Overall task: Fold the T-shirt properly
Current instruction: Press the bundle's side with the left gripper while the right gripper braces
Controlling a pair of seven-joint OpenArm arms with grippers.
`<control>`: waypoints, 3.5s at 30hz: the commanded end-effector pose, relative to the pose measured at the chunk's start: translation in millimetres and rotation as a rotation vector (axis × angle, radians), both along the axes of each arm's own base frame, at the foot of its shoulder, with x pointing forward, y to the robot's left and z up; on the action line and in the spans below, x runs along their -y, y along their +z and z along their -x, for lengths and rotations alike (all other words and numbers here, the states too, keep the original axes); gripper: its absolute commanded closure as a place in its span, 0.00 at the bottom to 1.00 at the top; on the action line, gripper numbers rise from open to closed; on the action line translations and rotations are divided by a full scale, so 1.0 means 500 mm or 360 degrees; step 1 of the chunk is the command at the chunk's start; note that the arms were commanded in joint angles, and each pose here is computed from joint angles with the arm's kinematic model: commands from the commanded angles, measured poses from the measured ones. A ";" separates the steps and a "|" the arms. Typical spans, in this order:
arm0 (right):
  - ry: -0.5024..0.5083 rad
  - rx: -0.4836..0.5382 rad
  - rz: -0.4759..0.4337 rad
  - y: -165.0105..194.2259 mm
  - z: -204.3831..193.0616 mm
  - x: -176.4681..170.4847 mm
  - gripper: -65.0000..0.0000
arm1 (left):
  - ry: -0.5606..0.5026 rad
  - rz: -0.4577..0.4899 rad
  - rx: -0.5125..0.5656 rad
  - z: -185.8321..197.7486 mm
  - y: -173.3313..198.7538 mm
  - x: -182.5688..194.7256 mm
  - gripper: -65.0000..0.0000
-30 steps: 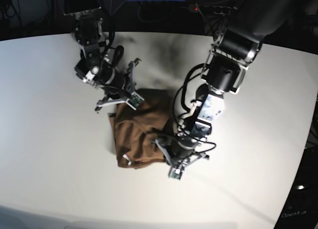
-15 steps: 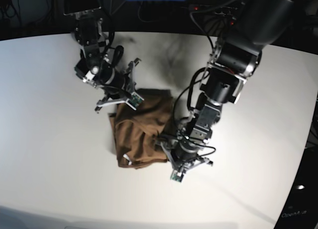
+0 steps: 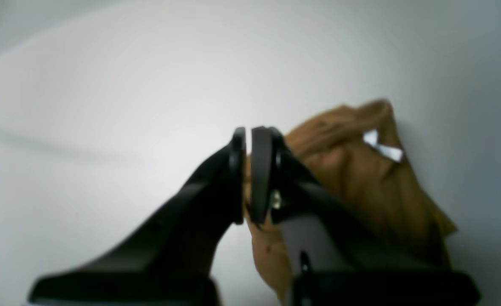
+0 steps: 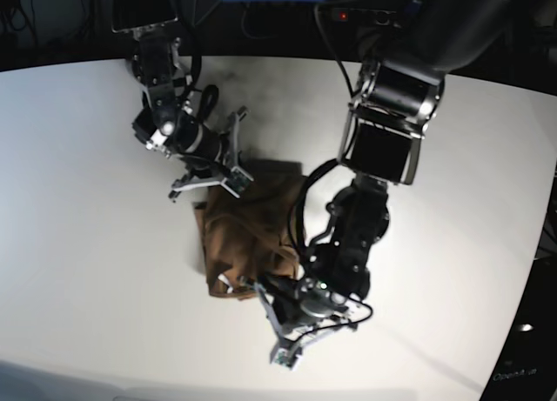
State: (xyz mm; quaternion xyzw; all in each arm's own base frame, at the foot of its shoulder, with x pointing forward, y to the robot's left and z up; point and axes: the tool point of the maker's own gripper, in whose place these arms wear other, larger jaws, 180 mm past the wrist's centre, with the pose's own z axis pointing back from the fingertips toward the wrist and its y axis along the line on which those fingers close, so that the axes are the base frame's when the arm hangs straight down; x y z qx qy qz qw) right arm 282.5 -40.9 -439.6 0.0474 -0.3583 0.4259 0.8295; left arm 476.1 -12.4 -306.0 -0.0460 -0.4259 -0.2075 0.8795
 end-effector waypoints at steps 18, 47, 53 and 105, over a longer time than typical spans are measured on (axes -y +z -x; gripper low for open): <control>0.0007 -0.0036 0.0071 -0.009 0.007 0.012 1.00 | -0.0086 -0.0284 -0.0234 0.013 -0.067 -0.004 0.97; 0.0010 -0.0043 0.0076 -0.012 0.010 0.013 1.00 | -0.0100 -0.0125 0.0019 -0.069 -0.105 0.000 0.97; 0.0010 -0.0045 0.0095 -0.015 0.012 0.024 1.00 | -0.0087 -0.0135 -0.0053 -0.070 -0.135 -0.005 0.97; 0.0012 -0.0045 0.0098 -0.015 0.012 0.024 1.00 | -0.0092 -0.0118 0.0022 -0.073 -0.163 -0.026 0.97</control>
